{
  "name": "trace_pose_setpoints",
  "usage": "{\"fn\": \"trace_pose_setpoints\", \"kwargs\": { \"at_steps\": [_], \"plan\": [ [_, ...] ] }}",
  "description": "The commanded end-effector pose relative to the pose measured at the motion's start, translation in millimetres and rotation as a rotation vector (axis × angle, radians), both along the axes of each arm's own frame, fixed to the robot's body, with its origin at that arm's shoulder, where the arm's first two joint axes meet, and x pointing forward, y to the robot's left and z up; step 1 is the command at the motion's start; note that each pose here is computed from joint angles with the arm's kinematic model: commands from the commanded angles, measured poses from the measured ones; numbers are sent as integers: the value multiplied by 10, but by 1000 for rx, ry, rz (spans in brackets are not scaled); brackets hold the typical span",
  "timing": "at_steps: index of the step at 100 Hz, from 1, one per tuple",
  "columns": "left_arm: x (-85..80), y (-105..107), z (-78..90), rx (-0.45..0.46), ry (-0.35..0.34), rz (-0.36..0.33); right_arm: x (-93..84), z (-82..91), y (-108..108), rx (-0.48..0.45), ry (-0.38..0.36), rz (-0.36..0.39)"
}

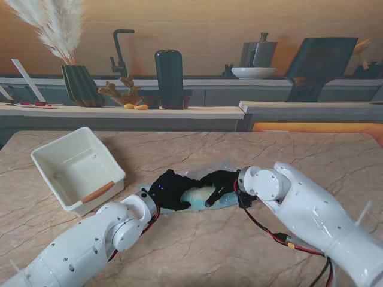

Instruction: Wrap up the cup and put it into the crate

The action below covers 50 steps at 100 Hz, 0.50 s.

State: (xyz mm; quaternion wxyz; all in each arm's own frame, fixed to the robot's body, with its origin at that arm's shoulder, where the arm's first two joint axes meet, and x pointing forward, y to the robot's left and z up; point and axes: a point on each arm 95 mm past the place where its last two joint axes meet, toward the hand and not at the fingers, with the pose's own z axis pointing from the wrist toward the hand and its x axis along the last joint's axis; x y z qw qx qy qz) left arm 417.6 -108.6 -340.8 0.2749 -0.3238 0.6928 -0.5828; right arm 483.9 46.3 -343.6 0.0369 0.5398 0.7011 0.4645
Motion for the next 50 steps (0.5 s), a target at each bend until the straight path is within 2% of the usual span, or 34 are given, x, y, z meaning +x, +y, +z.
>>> {"fn": "trace_pose_setpoints", "kwargs": {
  "at_steps": [1, 10, 23, 28, 37, 50],
  "plan": [
    [-21, 220, -332, 80, 54, 60, -132, -189, -161, -19, 50, -9],
    [3, 249, -363, 82, 56, 76, -188, -138, -214, 20, 18, -41],
    [47, 294, -404, 53, 36, 118, -332, -22, -257, 78, -94, -93],
    [66, 312, -412, 37, 36, 135, -401, 24, -264, 100, -164, -97],
    [102, 332, -421, -6, 62, 159, -537, 95, -250, 140, -340, -89],
    [157, 337, -431, -83, 155, 184, -718, 145, -192, 150, -562, -67]
  ]
}}
